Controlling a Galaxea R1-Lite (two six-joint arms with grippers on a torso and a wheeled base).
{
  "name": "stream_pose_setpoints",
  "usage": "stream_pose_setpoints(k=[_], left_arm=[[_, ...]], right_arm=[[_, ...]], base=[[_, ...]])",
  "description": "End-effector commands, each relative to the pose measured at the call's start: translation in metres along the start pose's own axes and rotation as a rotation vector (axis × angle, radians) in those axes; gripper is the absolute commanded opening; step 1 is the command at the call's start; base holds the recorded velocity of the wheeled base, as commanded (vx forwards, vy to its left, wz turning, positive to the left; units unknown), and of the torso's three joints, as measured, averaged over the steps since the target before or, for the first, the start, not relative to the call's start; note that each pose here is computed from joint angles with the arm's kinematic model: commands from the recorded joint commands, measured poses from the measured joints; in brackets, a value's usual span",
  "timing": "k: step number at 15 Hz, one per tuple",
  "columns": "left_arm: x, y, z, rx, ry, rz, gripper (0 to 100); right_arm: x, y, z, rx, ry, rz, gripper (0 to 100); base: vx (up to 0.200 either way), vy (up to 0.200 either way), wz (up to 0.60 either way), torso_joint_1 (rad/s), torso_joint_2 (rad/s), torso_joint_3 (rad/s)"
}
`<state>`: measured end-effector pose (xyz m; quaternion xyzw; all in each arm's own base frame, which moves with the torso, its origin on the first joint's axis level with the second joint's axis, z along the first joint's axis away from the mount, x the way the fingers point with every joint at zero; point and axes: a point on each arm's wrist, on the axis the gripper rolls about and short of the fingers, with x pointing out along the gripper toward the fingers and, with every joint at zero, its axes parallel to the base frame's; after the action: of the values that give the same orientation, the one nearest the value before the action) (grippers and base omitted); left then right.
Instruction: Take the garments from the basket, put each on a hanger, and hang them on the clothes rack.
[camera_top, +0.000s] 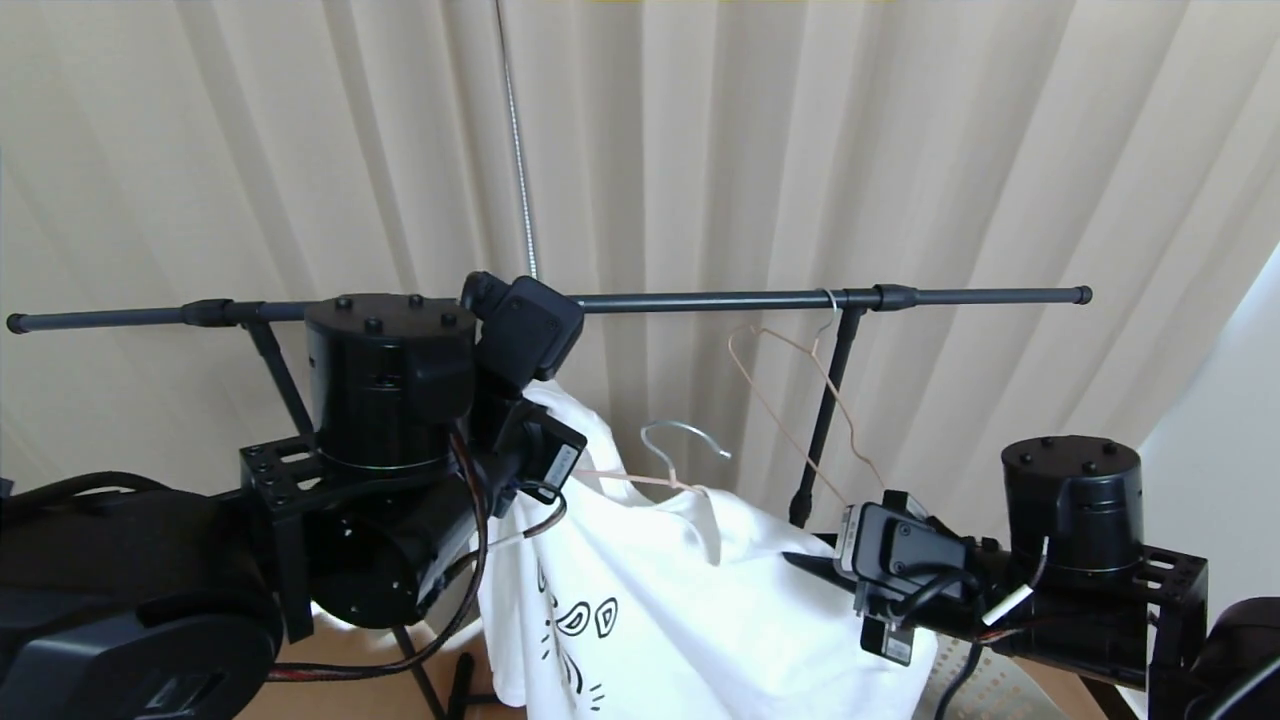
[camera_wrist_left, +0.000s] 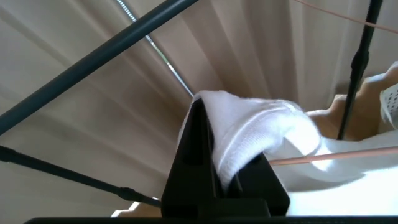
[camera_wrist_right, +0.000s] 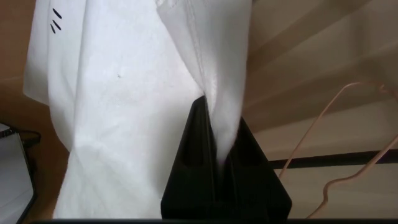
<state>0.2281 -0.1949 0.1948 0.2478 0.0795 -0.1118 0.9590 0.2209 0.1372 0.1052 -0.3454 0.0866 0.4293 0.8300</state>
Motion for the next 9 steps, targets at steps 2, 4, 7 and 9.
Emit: stream_pose_setpoints(k=[2, 4, 7, 9], left_arm=[[-0.008, 0.023, -0.004, 0.007, 0.014, 0.050, 0], [-0.014, 0.036, -0.008, 0.021, 0.054, 0.054, 0], [-0.010, 0.042, -0.012, 0.055, 0.056, 0.016, 0], [-0.009, 0.041, -0.011, 0.077, 0.042, -0.013, 0]], right_arm=[[-0.009, -0.008, -0.001, 0.000, -0.017, -0.025, 0], [-0.014, -0.010, 0.001, -0.009, -0.053, -0.017, 0], [-0.019, -0.006, 0.002, -0.010, -0.113, 0.058, 0], [-0.016, -0.003, 0.000, -0.008, -0.111, 0.080, 0]], base=[[0.000, 0.000, 0.00, 0.000, 0.00, 0.000], [0.000, 0.000, 0.00, 0.000, 0.00, 0.000], [0.000, 0.000, 0.00, 0.000, 0.00, 0.000], [0.000, 0.000, 0.00, 0.000, 0.00, 0.000]])
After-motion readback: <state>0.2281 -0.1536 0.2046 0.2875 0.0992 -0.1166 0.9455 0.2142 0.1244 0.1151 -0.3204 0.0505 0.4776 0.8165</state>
